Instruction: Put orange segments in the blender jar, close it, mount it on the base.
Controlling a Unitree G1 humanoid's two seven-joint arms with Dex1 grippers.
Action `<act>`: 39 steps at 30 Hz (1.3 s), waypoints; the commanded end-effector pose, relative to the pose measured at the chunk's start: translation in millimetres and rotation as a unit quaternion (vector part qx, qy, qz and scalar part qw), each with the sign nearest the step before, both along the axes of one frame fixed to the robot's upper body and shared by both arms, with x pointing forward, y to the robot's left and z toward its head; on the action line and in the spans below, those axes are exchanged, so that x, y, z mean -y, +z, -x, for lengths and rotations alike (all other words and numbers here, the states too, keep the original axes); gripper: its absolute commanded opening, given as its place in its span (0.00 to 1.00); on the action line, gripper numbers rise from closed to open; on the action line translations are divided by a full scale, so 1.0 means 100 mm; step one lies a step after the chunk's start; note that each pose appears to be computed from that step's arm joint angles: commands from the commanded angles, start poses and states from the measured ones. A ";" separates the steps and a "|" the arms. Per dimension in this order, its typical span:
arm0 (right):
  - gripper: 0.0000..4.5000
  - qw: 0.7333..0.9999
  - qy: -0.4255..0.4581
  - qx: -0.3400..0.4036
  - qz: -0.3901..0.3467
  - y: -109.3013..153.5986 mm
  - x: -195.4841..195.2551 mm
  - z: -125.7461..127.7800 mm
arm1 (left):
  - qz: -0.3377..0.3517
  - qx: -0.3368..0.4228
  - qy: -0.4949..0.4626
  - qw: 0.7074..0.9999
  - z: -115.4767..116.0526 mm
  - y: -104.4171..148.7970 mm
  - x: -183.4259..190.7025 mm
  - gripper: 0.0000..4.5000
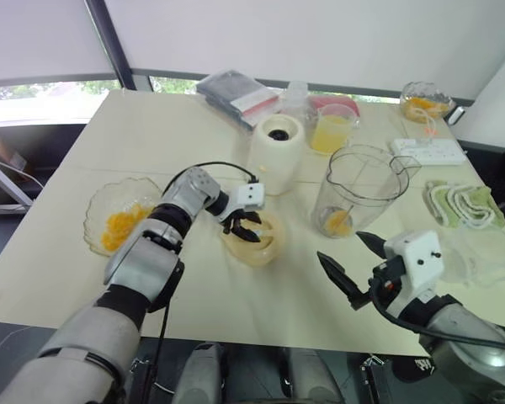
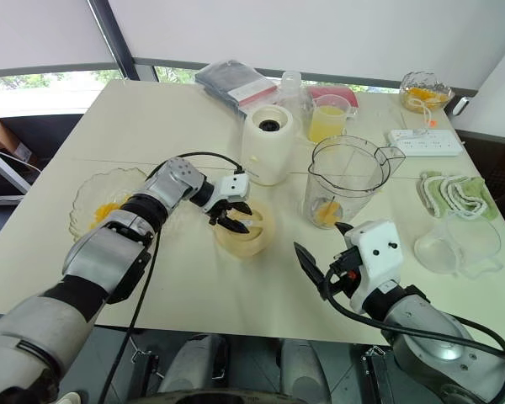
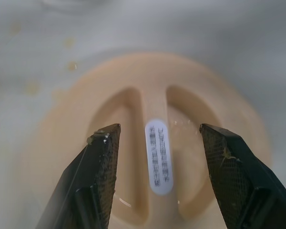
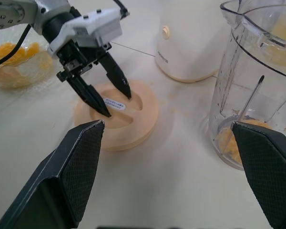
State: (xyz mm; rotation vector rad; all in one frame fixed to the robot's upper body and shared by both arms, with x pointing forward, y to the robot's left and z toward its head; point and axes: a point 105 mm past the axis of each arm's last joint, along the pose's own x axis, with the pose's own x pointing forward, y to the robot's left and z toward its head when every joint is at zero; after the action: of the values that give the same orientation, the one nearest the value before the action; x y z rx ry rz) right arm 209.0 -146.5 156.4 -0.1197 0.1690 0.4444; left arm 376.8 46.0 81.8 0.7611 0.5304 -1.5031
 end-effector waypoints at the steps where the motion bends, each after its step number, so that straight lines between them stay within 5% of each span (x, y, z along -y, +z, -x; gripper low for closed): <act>1: 1.00 1.000 0.010 0.022 0.005 0.09 -0.05 0.03 | -0.014 0.011 -0.005 1.000 0.00 -0.04 0.02 0.61; 15: 1.00 1.000 0.007 0.022 0.009 0.08 -0.04 0.03 | -0.034 0.019 0.015 0.999 0.00 -0.20 0.05 0.61; 21: 1.00 1.000 0.004 0.023 0.010 0.09 -0.03 0.03 | -0.043 0.020 0.023 0.999 -0.02 -0.22 0.02 0.05; 29: 1.00 1.000 -0.017 0.025 0.008 0.07 0.04 0.03 | -0.035 0.019 0.040 0.998 -0.08 -0.11 -0.09 0.06; 39: 1.00 0.986 -0.137 0.075 0.052 0.01 0.61 -0.12 | 0.064 0.040 0.015 0.997 -0.18 0.66 -0.10 0.06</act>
State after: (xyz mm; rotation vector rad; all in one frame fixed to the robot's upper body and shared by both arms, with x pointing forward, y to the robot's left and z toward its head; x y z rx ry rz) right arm 215.4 -194.6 146.2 -0.1960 0.1259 0.1986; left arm 391.6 68.8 113.7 0.7097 0.4966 -1.4262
